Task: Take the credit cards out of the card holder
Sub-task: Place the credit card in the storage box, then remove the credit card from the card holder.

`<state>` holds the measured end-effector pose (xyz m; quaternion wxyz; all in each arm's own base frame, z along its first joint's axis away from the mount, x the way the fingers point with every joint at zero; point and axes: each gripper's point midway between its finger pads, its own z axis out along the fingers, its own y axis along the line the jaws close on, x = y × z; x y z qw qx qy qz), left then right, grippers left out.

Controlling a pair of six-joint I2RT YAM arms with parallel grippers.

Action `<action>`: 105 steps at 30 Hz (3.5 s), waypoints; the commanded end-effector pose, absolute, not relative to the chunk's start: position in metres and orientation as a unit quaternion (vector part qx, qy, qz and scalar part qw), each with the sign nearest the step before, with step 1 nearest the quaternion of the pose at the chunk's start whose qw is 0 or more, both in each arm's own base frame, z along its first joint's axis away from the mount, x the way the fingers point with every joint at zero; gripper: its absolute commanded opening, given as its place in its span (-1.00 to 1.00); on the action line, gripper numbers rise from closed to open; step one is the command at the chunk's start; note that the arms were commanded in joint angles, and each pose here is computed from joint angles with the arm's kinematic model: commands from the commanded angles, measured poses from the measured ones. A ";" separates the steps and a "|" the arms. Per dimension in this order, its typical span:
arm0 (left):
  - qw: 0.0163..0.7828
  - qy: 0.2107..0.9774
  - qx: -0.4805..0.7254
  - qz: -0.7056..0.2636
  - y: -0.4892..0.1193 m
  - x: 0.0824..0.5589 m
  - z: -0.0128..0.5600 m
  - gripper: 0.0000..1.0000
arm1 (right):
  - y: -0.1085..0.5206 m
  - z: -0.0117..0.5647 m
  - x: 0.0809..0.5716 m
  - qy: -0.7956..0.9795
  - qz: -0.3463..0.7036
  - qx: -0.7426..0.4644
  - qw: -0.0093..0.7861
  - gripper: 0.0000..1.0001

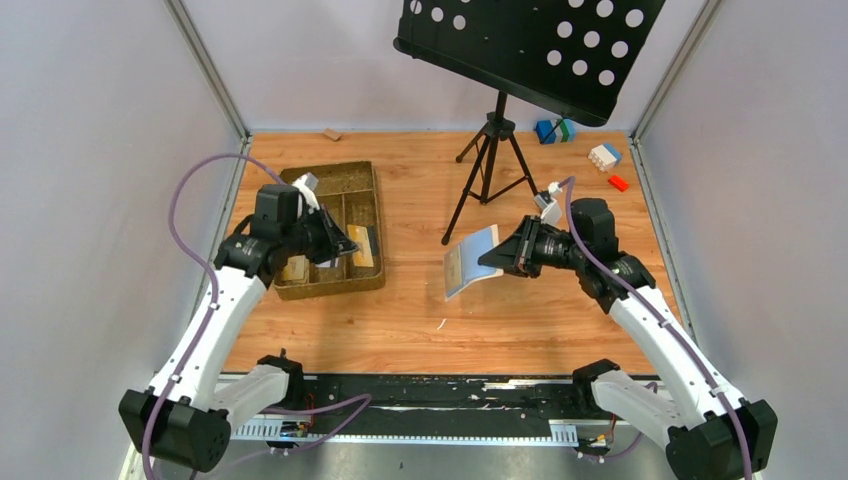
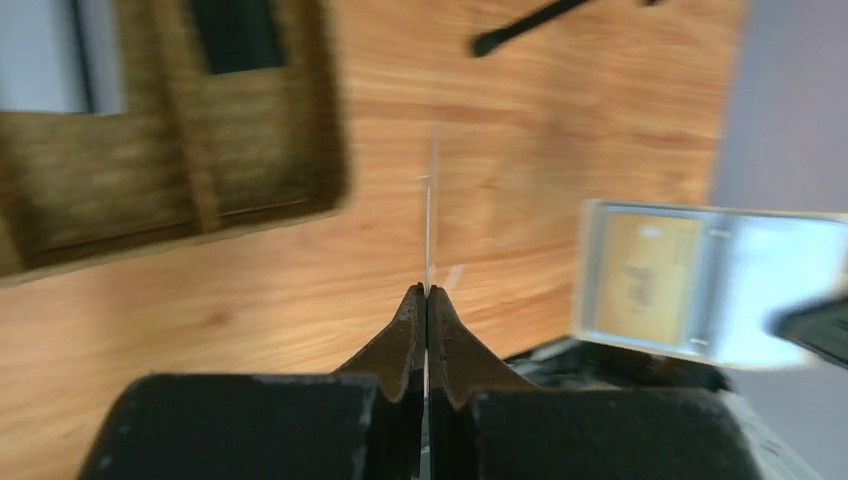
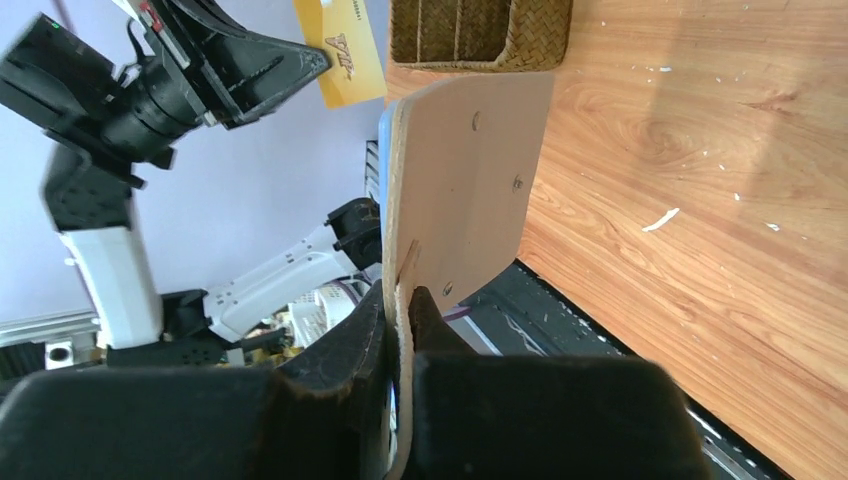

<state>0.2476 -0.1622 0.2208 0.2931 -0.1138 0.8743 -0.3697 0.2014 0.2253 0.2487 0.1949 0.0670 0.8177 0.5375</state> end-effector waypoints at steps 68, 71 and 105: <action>0.238 0.965 -0.082 -0.068 -0.077 0.274 0.177 0.01 | 0.213 0.241 0.230 0.863 0.457 0.037 0.212 -1.00; 0.255 0.956 -0.077 -0.123 -0.099 0.266 0.196 0.01 | 0.214 0.238 0.232 0.864 0.457 0.039 0.207 -1.00; 0.253 0.791 -0.055 -0.554 -0.251 0.223 0.259 0.40 | 0.236 0.327 0.239 0.757 0.602 0.073 0.242 -1.00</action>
